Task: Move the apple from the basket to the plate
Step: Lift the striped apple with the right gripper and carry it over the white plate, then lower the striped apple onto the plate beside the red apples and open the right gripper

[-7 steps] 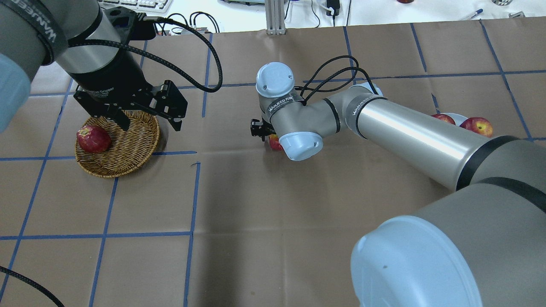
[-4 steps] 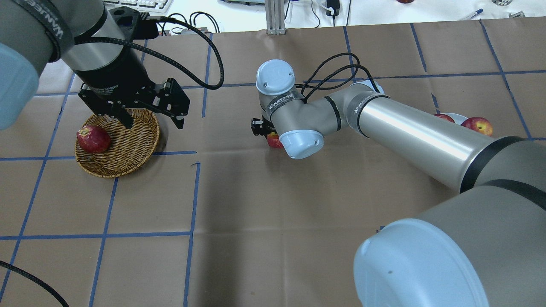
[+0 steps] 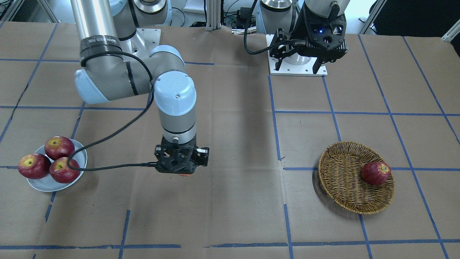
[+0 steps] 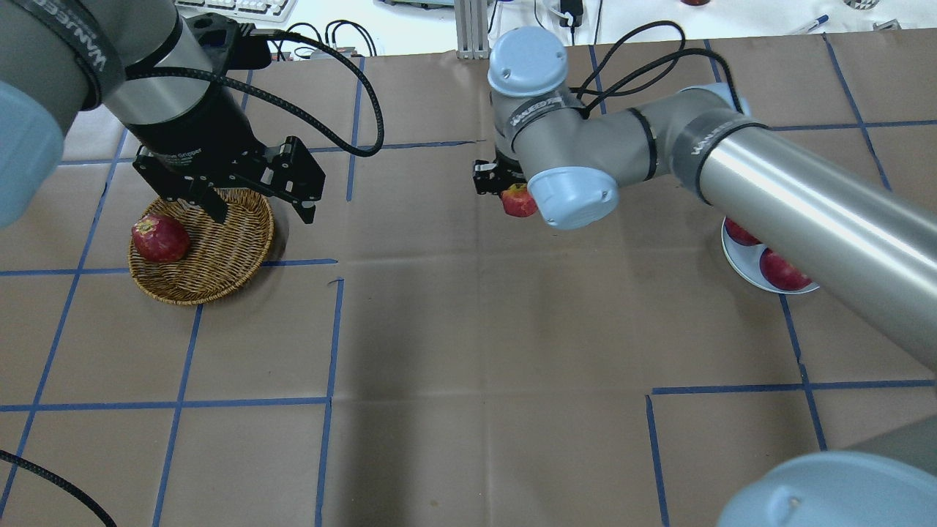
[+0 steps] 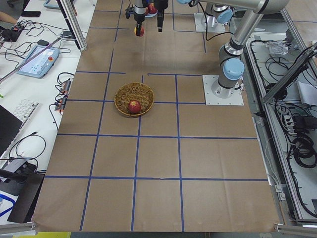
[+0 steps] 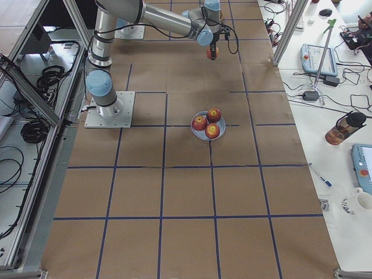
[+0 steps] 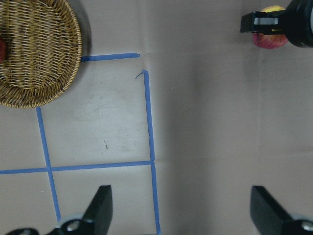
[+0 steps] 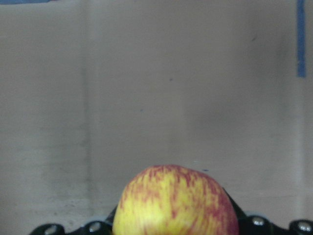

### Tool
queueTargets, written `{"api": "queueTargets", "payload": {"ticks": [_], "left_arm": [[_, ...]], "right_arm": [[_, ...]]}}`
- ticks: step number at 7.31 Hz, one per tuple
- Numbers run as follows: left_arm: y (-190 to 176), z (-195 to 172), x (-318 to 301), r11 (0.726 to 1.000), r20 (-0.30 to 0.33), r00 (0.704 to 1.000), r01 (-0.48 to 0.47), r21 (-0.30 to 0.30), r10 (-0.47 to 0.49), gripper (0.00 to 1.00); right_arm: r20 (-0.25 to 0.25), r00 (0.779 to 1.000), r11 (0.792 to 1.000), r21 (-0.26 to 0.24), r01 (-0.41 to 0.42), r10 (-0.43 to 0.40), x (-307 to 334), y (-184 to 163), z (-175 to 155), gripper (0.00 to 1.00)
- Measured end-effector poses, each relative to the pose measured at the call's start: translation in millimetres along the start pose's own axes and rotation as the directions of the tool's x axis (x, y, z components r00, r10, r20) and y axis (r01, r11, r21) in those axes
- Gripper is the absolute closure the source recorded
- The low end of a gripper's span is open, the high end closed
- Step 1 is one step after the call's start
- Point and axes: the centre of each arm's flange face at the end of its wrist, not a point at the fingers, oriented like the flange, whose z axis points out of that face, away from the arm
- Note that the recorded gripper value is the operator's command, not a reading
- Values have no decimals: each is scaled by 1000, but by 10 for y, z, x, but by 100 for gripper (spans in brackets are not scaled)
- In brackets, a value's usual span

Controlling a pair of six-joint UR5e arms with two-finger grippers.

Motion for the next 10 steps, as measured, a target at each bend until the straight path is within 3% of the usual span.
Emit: {"api": "queueTargets", "payload": {"ticks": [2,4,7,10], "left_arm": [[9,0,-3,1000,4,1000,0,-1,0,1],[16,2,-4,1000,4,1000,0,-2,0,1],[24,7,-5,1000,4,1000,-2,-4,2,1],[27,11,-5,1000,4,1000,-4,-5,4,1]], "right_arm": [[-22,997,997,-5,71,-71,1028,-158,-265,40],[-28,987,988,-27,155,-155,2098,-162,-282,41],[54,973,973,-54,226,-223,3502,24,8,41],[71,968,968,-63,245,-240,3924,224,285,41]]}}
